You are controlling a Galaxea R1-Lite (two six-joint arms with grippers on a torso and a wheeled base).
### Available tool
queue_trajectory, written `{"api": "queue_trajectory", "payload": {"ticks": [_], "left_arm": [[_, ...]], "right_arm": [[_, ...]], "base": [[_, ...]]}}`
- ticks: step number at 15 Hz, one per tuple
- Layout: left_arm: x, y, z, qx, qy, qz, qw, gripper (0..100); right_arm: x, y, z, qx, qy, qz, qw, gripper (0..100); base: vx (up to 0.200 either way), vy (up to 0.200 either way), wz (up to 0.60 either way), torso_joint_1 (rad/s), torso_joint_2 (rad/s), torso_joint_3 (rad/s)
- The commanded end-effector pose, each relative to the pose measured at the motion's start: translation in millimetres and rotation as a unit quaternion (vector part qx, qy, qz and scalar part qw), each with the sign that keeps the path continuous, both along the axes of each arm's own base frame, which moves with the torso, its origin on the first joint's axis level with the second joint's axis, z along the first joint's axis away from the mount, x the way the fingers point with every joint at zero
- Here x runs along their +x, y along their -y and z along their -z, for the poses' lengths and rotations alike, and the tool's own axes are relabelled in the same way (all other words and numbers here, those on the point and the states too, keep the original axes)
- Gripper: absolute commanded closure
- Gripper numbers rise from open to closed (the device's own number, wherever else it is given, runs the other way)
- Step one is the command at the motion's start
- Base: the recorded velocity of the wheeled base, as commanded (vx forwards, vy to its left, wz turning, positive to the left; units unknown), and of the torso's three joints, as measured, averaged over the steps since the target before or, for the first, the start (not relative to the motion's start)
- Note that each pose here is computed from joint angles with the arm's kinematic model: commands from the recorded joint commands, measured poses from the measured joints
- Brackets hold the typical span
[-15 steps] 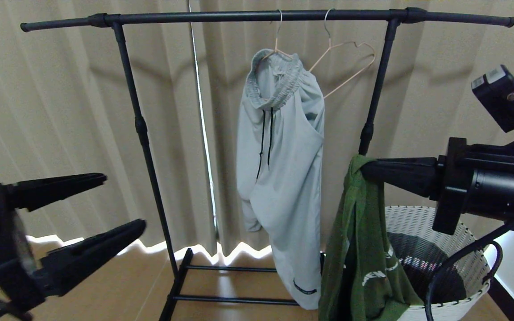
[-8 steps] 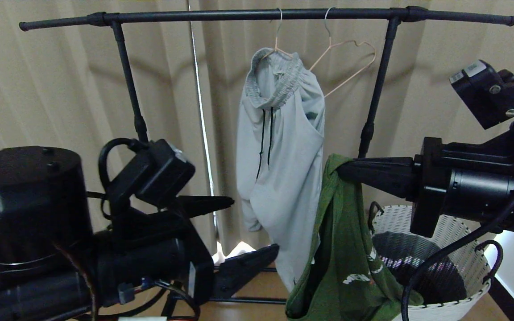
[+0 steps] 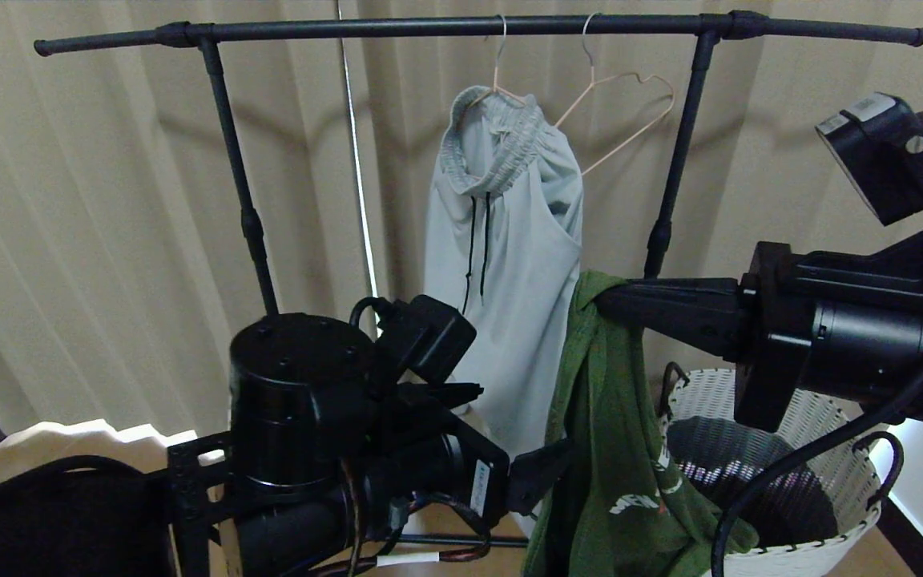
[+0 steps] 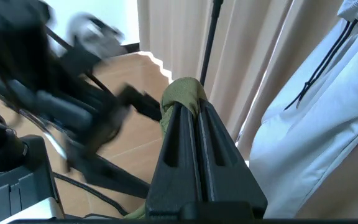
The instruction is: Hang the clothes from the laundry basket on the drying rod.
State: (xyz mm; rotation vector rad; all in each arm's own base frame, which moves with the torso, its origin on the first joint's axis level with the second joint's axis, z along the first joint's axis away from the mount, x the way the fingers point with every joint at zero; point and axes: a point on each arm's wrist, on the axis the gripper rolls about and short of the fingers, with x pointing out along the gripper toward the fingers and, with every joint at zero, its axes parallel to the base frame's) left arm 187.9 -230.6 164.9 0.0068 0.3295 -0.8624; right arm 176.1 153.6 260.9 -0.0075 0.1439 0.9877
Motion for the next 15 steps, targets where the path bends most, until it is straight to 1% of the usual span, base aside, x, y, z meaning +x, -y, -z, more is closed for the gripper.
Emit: {"api": "queue_trajectory", "payload": {"ticks": [1, 4, 6, 8, 9, 11, 15], "left_arm": [[7.6, 9.0, 18.6, 0.021, -0.022, -0.013, 0.9995, 0], [5.8, 6.2, 34.2, 0.044, -0.040, -0.022, 0.9980, 0], [0.2, -0.8, 44.0, 0.062, -0.052, -0.024, 0.9964, 0], [-5.4, -7.4, 51.2, 0.080, -0.057, -0.036, 0.9946, 0], [-11.8, -14.4, 55.3, 0.092, -0.061, -0.040, 0.9931, 0], [-18.1, -21.6, 57.3, 0.098, -0.065, -0.039, 0.9923, 0], [-25.7, -31.1, 55.4, 0.101, -0.063, -0.038, 0.9921, 0]], "right_arm": [[-0.9, 0.7, -2.0, 0.004, 0.005, 0.000, 1.0000, 100], [-0.9, 0.8, -5.1, 0.010, 0.013, 0.000, 0.9999, 100], [-3.8, 3.1, -8.7, 0.015, 0.019, 0.000, 0.9997, 100], [-5.9, 5.8, -11.1, 0.018, 0.024, 0.002, 0.9996, 100], [-7.4, 7.9, -12.3, 0.020, 0.026, 0.004, 0.9995, 100], [-8.1, 8.5, -11.9, 0.019, 0.025, 0.004, 0.9995, 100], [-7.8, 8.2, -11.7, 0.019, 0.025, 0.004, 0.9995, 100]], "base": [[0.000, 0.000, 0.00, 0.000, 0.00, 0.000], [0.000, 0.000, 0.00, 0.000, 0.00, 0.000], [0.000, 0.000, 0.00, 0.000, 0.00, 0.000], [0.000, 0.000, 0.00, 0.000, 0.00, 0.000], [0.000, 0.000, 0.00, 0.000, 0.00, 0.000], [0.000, 0.000, 0.00, 0.000, 0.00, 0.000], [0.000, 0.000, 0.00, 0.000, 0.00, 0.000]]}}
